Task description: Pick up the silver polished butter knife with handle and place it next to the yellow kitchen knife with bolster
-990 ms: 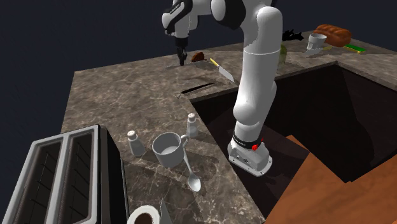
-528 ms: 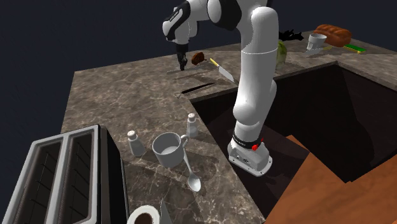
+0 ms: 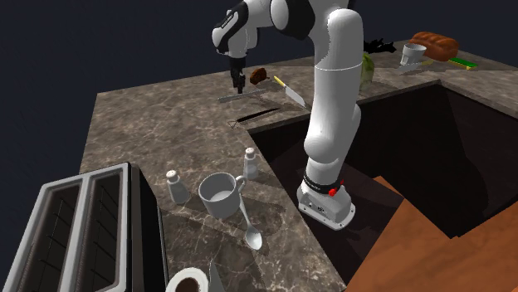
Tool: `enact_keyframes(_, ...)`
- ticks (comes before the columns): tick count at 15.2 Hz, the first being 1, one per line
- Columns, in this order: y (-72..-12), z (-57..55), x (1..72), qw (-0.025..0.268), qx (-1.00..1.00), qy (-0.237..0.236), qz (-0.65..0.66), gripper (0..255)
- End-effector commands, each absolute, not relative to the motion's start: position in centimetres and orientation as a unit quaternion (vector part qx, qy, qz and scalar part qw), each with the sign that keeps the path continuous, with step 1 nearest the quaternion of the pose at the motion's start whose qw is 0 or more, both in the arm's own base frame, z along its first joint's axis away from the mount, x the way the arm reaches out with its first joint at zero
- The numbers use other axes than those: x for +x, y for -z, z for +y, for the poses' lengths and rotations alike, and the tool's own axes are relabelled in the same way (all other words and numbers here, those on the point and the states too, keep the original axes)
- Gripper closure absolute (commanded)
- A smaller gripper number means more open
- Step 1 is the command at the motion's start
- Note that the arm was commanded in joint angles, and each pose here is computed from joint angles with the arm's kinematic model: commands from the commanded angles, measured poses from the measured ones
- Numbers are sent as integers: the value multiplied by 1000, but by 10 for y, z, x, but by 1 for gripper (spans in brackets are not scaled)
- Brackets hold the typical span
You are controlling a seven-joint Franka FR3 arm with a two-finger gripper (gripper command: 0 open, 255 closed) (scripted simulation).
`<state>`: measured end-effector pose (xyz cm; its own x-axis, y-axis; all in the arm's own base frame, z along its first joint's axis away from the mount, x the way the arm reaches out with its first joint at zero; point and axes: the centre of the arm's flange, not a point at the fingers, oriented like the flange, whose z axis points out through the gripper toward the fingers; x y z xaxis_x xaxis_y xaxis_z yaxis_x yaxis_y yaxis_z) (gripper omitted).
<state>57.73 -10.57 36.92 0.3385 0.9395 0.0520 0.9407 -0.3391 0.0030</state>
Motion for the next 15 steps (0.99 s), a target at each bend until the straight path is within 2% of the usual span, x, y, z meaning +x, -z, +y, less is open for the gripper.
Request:
enact_keyframes(1,-369,-106,577,14,-818,22,-575,0)
enact_keyframes(4,-369,-106,577,14,-818,22,-575,0)
enact_keyframes(8,-419,-108,576,14,-818,22,-575,0)
enact_keyframes(15,-419,-108,576,14,-818,22,-575,0)
